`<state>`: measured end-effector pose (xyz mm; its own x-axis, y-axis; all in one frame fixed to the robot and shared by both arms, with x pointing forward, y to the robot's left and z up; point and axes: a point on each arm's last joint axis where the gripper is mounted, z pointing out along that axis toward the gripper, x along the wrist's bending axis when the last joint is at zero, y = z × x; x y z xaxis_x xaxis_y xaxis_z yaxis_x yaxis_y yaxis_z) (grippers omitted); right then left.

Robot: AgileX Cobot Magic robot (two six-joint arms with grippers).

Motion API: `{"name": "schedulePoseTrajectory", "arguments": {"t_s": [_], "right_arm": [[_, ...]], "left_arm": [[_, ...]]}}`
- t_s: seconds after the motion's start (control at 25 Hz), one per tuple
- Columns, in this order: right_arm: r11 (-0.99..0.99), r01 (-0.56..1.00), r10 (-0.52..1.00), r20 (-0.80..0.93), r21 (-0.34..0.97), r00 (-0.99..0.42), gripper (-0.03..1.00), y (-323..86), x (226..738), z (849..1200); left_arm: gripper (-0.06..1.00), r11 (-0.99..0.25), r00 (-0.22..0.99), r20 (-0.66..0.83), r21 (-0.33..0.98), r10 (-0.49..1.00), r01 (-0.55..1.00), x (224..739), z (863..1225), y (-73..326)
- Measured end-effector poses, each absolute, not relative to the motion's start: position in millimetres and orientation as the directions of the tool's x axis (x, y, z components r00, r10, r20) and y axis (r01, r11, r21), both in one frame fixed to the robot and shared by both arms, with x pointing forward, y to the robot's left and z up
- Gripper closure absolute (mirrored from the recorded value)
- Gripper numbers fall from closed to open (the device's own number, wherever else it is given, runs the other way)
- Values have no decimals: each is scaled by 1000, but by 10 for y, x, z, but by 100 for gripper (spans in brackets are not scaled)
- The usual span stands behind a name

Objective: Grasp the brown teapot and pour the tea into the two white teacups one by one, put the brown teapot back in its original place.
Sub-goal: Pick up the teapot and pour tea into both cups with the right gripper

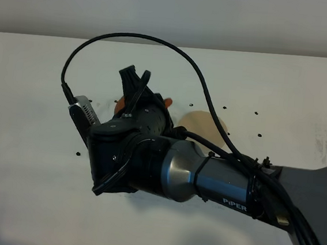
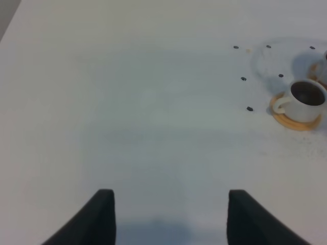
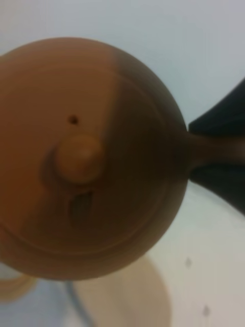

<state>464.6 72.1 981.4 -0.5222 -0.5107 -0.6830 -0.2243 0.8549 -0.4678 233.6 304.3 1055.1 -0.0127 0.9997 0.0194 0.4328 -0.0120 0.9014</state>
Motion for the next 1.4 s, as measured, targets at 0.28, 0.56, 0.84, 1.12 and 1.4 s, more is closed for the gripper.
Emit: {"name": "schedulePoseTrajectory", "arguments": {"t_s": [0.28,0.56,0.84,1.12,1.4], "right_arm": [[949,-123,-305,-750,-289,-587,88,734,4625,9784],[995,7,-74,-778,-100,-624,88,719,4598,9836],[974,147,228,-700,175,-677,88,604,4465,10276],[884,347,461,-456,314,-761,88,462,4409,10421],[831,421,524,-254,364,-813,88,432,4350,10301]], "left_arm": [[44,-12,-13,19,901,1000,433,2336,10551,3043],[44,-12,-13,19,901,1000,433,2336,10551,3043],[44,-12,-13,19,901,1000,433,2336,10551,3043],[44,-12,-13,19,901,1000,433,2336,10551,3043],[44,-12,-13,19,901,1000,433,2336,10551,3043]]}}
